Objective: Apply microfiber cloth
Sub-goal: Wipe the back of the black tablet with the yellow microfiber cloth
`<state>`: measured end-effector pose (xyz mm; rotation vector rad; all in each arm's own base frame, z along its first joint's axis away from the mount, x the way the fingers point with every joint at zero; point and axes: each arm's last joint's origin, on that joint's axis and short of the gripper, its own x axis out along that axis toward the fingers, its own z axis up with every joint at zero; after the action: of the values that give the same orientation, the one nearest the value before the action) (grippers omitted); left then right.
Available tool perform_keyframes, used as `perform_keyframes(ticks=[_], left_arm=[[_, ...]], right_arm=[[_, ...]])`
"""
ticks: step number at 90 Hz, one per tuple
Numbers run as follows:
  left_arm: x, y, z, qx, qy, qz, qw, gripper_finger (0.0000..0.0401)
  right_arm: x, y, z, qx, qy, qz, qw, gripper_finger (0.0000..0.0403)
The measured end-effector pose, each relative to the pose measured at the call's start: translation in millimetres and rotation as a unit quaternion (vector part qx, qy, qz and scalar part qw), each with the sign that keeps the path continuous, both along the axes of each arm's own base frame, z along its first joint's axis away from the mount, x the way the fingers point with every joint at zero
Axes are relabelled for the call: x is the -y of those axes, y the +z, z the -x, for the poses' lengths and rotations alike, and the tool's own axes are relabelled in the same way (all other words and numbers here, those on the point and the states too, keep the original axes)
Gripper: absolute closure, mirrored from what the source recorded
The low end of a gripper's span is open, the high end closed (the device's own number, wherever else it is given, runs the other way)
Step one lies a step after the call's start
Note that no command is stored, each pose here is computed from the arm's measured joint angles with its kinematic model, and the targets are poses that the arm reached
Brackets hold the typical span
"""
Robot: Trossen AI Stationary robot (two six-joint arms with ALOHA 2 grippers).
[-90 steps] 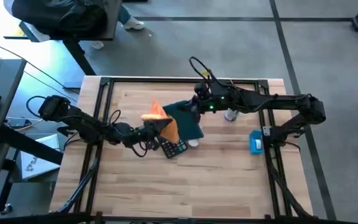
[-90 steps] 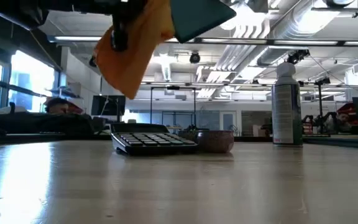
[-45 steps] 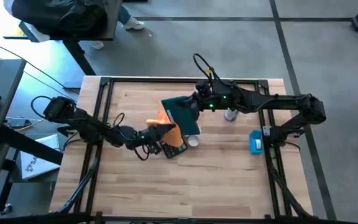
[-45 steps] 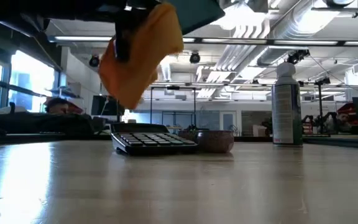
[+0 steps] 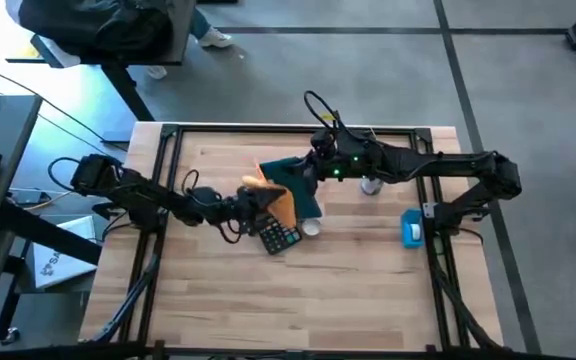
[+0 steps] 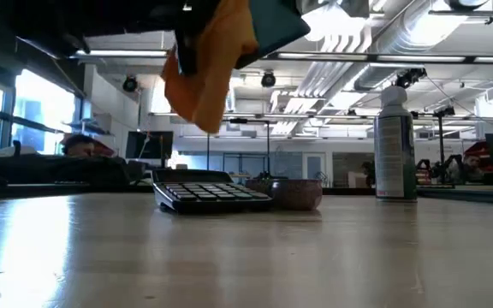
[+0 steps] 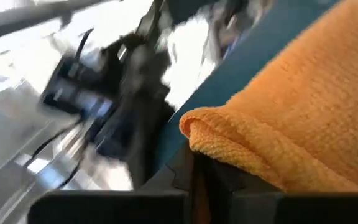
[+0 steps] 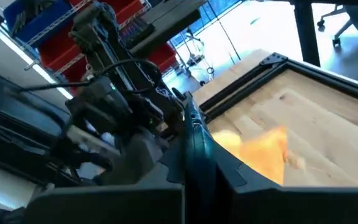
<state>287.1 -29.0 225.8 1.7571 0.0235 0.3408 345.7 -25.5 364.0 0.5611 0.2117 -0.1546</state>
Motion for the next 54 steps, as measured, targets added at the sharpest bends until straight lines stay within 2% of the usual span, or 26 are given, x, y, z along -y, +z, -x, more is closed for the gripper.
perform_keyframes(ticks=[10, 24, 40, 54], left_arm=[[4, -13, -5, -0.020, -0.015, 0.018, 1.000, 0.0401], [4, -16, -14, -0.019, 0.013, -0.034, 0.999, 0.0401], [-4, 18, -26, 0.093, 0.051, -0.051, 0.993, 0.0401], [-12, 39, -43, 0.105, 0.053, -0.035, 0.992, 0.0401]], right_arm=[[0, 0, 0, 0.002, 0.001, 0.003, 1.000, 0.0402], [0, 1, 0, 0.002, -0.005, 0.011, 1.000, 0.0402], [1, 1, 0, 0.003, -0.016, 0.012, 1.000, 0.0402], [2, -2, -4, 0.001, -0.022, 0.013, 1.000, 0.0402]])
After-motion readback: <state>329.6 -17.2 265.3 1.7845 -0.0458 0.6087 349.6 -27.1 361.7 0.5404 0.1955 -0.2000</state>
